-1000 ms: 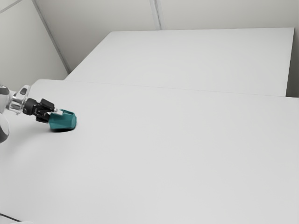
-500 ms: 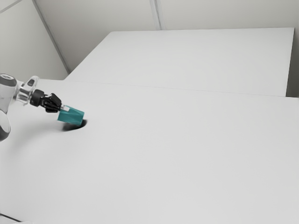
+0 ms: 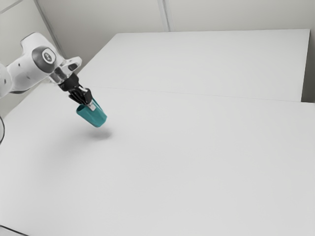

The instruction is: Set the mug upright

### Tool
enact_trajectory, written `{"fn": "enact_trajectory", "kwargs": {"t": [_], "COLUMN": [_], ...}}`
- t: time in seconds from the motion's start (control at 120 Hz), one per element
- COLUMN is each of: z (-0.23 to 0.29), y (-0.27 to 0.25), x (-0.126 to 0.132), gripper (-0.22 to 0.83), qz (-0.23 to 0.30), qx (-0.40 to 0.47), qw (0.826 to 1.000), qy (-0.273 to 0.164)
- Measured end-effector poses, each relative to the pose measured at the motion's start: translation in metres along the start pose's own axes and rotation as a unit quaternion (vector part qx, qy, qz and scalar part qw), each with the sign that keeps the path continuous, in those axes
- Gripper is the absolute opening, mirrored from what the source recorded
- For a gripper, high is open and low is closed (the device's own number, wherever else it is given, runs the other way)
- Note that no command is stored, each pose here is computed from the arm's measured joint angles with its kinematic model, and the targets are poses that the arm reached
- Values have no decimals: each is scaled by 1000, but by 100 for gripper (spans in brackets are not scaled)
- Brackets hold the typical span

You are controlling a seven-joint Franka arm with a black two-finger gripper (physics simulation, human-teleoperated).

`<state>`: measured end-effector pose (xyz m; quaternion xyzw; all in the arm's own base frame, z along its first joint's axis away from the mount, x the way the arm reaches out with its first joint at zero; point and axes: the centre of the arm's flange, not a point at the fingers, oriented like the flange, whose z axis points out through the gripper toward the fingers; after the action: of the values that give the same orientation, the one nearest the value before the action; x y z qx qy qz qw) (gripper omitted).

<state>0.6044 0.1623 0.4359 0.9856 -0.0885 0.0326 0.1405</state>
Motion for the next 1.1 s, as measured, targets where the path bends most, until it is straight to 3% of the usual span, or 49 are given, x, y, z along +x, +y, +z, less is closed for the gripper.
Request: {"fn": "enact_trajectory", "kwargs": {"t": [0.142, 0.317, 0.642, 1.1], "z": [5, 19, 56, 106], "y": [53, 100, 150, 168], "x": [-1, -21, -54, -63], "gripper": [-17, -17, -17, -17], "qz": [27, 12, -81, -208], "qx": [110, 172, 189, 188], "qw": [993, 985, 979, 960], "qy": [-20, -15, -11, -17]}}
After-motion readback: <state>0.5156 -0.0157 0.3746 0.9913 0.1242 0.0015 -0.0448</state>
